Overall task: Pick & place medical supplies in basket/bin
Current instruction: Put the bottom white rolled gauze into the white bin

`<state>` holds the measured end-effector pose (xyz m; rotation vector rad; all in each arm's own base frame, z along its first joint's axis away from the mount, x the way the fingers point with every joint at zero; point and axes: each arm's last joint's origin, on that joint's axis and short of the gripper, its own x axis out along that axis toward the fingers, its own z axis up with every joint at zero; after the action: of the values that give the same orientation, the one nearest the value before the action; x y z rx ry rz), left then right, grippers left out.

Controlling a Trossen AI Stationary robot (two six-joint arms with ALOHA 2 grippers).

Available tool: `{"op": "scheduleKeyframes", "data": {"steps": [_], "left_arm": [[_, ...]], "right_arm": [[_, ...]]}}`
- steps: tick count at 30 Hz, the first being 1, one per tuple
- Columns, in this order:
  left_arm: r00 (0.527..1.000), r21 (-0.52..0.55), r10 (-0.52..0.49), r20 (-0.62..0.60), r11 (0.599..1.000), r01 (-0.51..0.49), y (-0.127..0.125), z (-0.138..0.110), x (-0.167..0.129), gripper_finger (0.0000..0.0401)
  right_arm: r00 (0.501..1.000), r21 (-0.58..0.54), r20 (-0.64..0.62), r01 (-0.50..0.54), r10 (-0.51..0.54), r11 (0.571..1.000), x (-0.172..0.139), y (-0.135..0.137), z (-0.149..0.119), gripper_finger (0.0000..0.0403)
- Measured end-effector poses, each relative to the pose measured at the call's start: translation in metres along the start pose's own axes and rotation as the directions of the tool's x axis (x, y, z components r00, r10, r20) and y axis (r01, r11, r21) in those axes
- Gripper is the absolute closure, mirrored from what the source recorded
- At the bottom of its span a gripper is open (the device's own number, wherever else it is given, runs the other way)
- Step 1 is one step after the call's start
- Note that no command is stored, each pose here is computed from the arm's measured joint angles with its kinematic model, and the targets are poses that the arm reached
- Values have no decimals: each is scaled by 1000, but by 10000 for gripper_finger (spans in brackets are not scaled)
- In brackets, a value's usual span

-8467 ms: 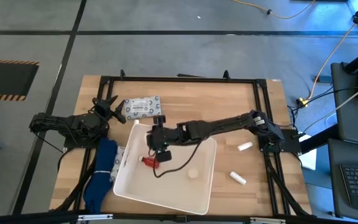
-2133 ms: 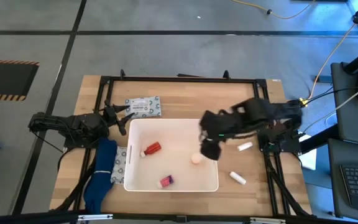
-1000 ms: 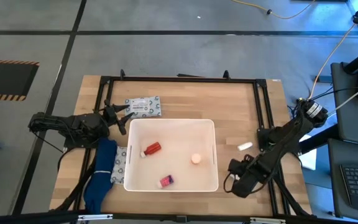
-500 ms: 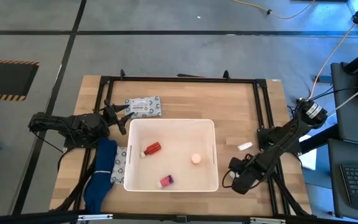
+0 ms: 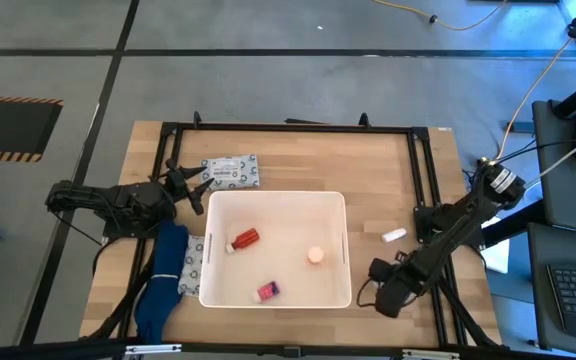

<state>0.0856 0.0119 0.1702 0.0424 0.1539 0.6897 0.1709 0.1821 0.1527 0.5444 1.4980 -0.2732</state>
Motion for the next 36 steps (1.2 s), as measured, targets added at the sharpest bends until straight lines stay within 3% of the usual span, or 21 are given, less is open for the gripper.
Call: {"op": "scheduleKeyframes", "data": {"steps": [5,11,16,19,21,23,28,32,36], "left_arm": [[1000,-1,0,0,1000,0,0,0,0,203],[1000,-2,0,1,1000,0,0,0,0,203],[1000,0,0,0,1000,0,0,0,0,203],[1000,-1,0,0,1000,0,0,0,0,203],[1000,0,0,1,1000,0,0,0,0,203],[1000,-1,0,0,1000,0,0,0,0,203],[1000,-1,0,1,1000,0,0,0,0,203],[1000,-1,0,1,1000,0,0,0,0,203],[1000,-2,0,0,1000,0,0,0,0,203]], "right_arm": [[987,-20,-55,-154,153,988,-33,17,0,339],[911,-8,-49,-411,410,912,-101,44,1,353],[823,56,51,-568,565,821,-164,54,5,343],[752,-47,231,-625,618,779,-201,55,13,344],[698,-182,372,-591,611,786,-221,54,21,344],[637,-278,529,-493,560,824,-240,49,32,344],[509,-320,754,-266,414,909,-275,31,72,345],[477,-317,824,-57,305,947,-288,21,115,345],[513,-383,815,127,270,915,-281,28,162,345]]}}
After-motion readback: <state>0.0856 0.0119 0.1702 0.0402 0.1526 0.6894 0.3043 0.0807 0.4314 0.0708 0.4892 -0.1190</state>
